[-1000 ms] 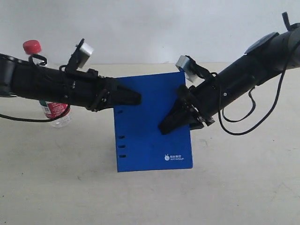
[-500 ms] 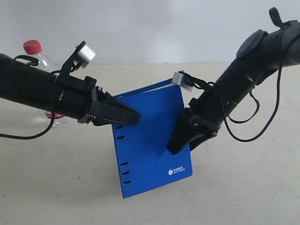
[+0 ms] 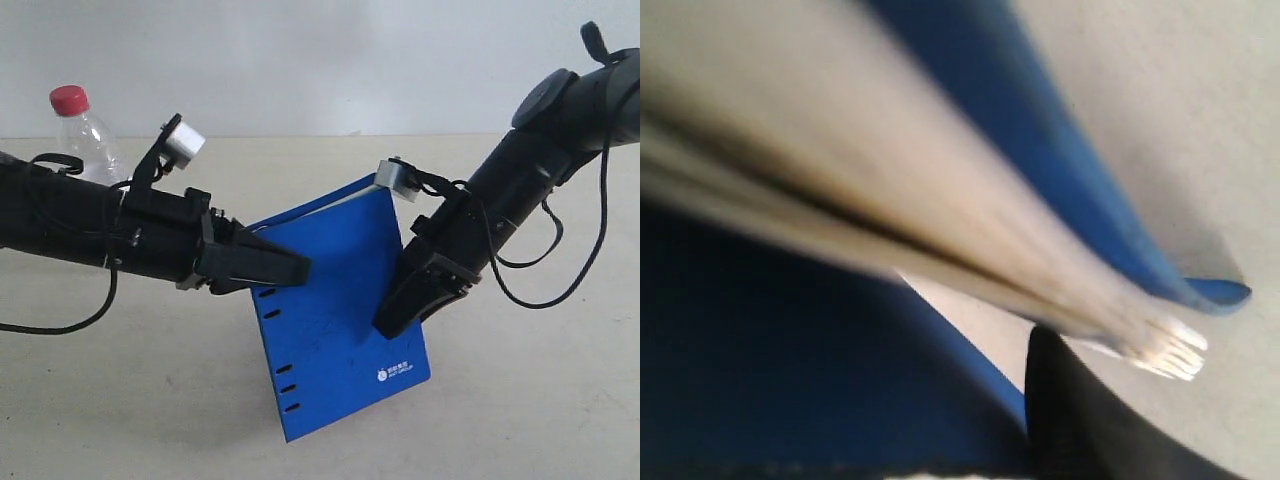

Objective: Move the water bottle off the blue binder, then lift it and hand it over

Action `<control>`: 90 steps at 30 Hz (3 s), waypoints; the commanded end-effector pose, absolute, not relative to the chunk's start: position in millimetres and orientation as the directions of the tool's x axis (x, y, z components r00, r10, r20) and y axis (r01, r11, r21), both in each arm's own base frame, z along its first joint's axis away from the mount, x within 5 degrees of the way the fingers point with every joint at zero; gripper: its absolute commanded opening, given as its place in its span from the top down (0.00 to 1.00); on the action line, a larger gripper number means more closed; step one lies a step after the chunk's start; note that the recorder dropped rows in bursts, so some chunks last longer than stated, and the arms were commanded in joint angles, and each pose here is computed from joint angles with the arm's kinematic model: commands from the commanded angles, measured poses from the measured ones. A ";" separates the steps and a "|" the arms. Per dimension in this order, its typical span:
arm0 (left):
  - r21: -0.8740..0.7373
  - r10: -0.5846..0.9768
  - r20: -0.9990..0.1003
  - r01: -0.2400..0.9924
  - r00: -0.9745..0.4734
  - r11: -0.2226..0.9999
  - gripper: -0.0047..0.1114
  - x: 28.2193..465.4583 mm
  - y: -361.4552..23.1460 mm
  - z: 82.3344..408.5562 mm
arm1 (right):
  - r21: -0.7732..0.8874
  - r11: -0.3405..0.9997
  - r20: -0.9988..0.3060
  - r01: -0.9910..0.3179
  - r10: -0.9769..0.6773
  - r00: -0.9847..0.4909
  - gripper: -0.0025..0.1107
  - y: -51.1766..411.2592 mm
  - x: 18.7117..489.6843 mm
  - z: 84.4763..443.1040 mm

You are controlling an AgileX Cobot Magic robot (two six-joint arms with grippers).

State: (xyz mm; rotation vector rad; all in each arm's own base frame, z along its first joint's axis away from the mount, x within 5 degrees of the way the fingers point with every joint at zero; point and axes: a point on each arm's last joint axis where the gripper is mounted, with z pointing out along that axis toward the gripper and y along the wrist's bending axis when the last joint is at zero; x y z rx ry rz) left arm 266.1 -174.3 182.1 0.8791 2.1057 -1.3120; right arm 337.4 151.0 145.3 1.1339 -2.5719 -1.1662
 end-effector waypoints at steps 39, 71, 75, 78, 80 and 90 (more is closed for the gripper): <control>-0.434 0.372 -0.732 0.812 -0.570 0.391 0.90 258.3 -176.0 192.8 | 0.397 0.839 -0.193 -0.372 -0.320 -0.928 0.75 -1.9 344.6 225.8; -0.141 0.047 -0.932 0.477 -0.360 0.868 0.90 141.6 -76.7 261.8 | -0.144 0.968 -0.820 -0.207 -0.234 -0.522 0.98 -11.4 153.7 431.1; -0.250 0.020 -0.909 0.583 -0.416 0.773 0.90 150.3 -97.7 269.0 | -0.101 0.975 -0.801 -0.197 -0.197 -0.565 0.98 -12.5 158.2 414.8; -0.201 0.075 -0.921 0.633 -0.381 0.747 0.90 159.3 -105.3 264.9 | -0.083 0.977 -0.787 -0.198 -0.186 -0.589 0.98 -12.5 158.6 408.0; -0.193 0.094 -0.919 0.644 -0.383 0.740 0.90 164.6 -108.8 264.1 | -0.079 0.976 -0.781 -0.202 -0.187 -0.596 0.98 -12.2 158.2 406.9; -0.122 0.108 -0.949 0.664 -0.295 0.738 0.90 179.9 -114.8 288.6 | -0.084 0.976 -0.779 -0.201 -0.190 -0.597 0.98 -12.4 157.5 406.9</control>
